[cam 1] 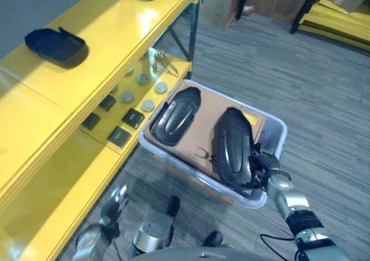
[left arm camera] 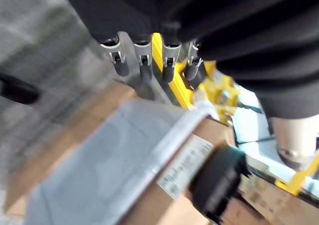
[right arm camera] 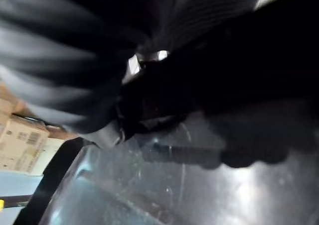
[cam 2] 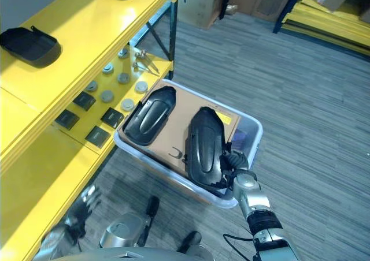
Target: Move parts from the plastic box to the shelf.
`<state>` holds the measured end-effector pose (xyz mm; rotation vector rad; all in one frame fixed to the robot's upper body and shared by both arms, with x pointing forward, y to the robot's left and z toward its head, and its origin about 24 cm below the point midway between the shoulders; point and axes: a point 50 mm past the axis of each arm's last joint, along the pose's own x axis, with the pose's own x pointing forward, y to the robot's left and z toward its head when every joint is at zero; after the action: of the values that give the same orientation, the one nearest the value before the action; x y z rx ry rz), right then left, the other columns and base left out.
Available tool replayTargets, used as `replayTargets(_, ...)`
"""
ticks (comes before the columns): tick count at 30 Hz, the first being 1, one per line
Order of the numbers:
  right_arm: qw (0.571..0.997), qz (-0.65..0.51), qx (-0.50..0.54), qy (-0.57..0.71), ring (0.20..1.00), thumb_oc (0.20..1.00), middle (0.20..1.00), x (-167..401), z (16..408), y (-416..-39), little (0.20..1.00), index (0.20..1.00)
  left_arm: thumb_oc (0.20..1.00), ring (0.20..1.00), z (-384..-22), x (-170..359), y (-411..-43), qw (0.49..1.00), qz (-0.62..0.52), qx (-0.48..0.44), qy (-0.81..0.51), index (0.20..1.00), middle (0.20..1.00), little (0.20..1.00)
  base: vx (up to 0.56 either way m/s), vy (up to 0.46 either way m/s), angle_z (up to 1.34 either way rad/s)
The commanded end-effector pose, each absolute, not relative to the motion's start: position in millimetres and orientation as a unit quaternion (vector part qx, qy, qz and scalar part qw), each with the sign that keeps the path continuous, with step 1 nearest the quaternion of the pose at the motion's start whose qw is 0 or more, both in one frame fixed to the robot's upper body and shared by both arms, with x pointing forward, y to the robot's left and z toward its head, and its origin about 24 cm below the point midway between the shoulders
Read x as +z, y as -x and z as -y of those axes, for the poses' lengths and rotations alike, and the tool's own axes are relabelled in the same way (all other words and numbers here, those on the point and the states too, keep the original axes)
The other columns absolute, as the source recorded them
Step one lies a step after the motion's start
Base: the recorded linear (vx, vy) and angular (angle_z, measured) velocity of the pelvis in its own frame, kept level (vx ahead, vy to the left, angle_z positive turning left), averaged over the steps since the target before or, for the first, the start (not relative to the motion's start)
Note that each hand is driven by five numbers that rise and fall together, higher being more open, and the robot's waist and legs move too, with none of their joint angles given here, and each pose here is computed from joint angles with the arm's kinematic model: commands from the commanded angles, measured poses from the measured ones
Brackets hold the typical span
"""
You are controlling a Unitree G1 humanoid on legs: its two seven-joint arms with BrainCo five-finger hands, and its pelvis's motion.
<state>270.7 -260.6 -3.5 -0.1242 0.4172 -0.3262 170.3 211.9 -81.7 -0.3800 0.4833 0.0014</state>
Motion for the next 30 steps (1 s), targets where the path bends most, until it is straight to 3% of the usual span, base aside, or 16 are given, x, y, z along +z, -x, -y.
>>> replayTargets(1, 0.977, -0.130, -0.159, 0.066, 0.200, 0.200, 0.200, 28.6, 259.5, -287.4, 0.200, 0.200, 1.000, 1.000, -213.6, -61.3, -193.9, 0.955, -0.223, -0.057, 0.188, 1.000, 1.000, 1.000, 0.08, -0.034, -0.20)
replayTargets(12, 0.987, -0.108, -0.091, 0.082, 0.200, 0.200, 0.200, 41.6, 230.6, -304.5, 0.200, 0.200, 1.000, 1.000, -155.9, 4.1, -256.5, 0.923, -0.197, -0.224, 0.245, 1.000, 1.000, 1.000, 0.02, -0.023, -0.17)
replayTargets(18, 0.989, -0.100, 0.014, 0.104, 0.200, 0.200, 0.200, 47.3, 163.8, -326.9, 0.200, 0.200, 1.000, 1.000, -78.0, 25.4, -286.2, 0.891, -0.242, -0.320, 0.214, 1.000, 1.000, 1.000, -0.01, -0.033, -0.25)
replayTargets(26, 0.985, -0.104, 0.070, 0.121, 0.200, 0.200, 0.200, 45.6, 126.2, -334.6, 0.200, 0.200, 1.000, 1.000, -37.8, 33.4, -298.4, 0.889, -0.262, -0.337, 0.166, 1.000, 1.000, 1.000, 0.00, -0.010, -0.09)
replayTargets(30, 0.984, -0.110, 0.068, 0.125, 0.200, 0.200, 0.200, 43.5, 125.0, -333.9, 0.200, 0.200, 1.000, 1.000, -42.1, 37.1, -305.5, 0.912, -0.247, -0.302, 0.131, 1.000, 1.000, 1.000, 0.00, 0.000, 0.00)
